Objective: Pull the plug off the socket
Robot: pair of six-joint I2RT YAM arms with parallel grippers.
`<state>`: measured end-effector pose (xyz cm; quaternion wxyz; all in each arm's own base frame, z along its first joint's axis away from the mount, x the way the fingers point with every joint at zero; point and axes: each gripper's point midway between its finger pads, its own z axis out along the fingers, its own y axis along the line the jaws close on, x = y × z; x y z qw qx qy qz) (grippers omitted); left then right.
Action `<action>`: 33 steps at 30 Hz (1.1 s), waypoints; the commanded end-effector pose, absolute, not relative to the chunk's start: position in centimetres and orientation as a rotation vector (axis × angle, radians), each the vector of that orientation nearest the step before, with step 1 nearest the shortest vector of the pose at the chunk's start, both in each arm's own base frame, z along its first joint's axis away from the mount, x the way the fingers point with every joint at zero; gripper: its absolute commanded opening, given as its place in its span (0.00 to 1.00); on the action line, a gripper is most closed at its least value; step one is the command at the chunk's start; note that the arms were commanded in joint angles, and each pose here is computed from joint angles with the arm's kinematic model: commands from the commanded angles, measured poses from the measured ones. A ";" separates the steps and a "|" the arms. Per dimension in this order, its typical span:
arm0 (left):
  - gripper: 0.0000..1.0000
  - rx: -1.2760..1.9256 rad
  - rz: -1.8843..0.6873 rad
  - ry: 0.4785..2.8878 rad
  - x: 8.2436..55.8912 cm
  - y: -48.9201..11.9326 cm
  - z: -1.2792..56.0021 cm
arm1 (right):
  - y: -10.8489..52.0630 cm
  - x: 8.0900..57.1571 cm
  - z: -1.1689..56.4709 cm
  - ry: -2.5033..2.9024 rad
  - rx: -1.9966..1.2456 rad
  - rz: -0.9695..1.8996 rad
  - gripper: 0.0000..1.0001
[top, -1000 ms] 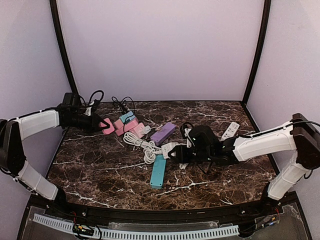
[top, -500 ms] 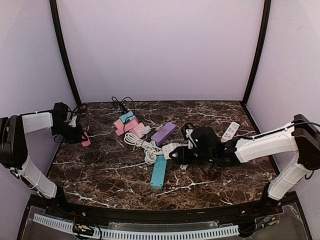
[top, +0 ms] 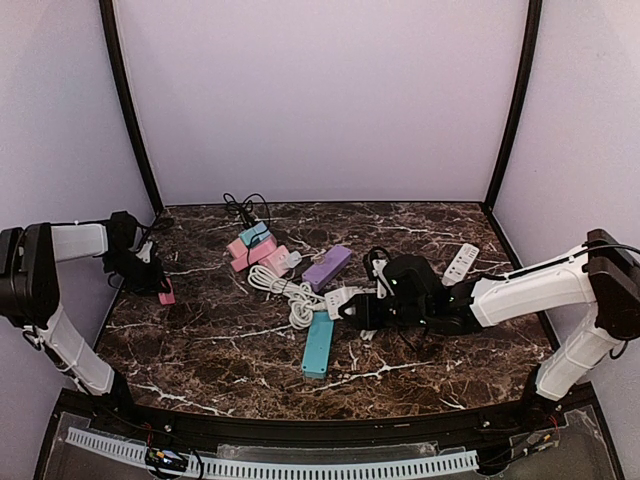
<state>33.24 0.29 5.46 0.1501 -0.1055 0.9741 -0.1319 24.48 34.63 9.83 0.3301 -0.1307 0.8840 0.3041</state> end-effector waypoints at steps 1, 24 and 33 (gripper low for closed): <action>0.30 -0.313 -0.363 2.829 32.8 0.7 5.5 | 35.0 25.7 12.7 2.204 -0.309 0.844 0.00; 0.80 -0.259 -0.276 2.676 33.7 1.6 9.2 | 35.3 25.7 12.6 2.209 -0.322 0.844 0.00; 0.82 -0.149 -0.357 2.576 34.3 -0.5 11.5 | 35.2 25.8 12.7 2.207 -0.322 0.837 0.00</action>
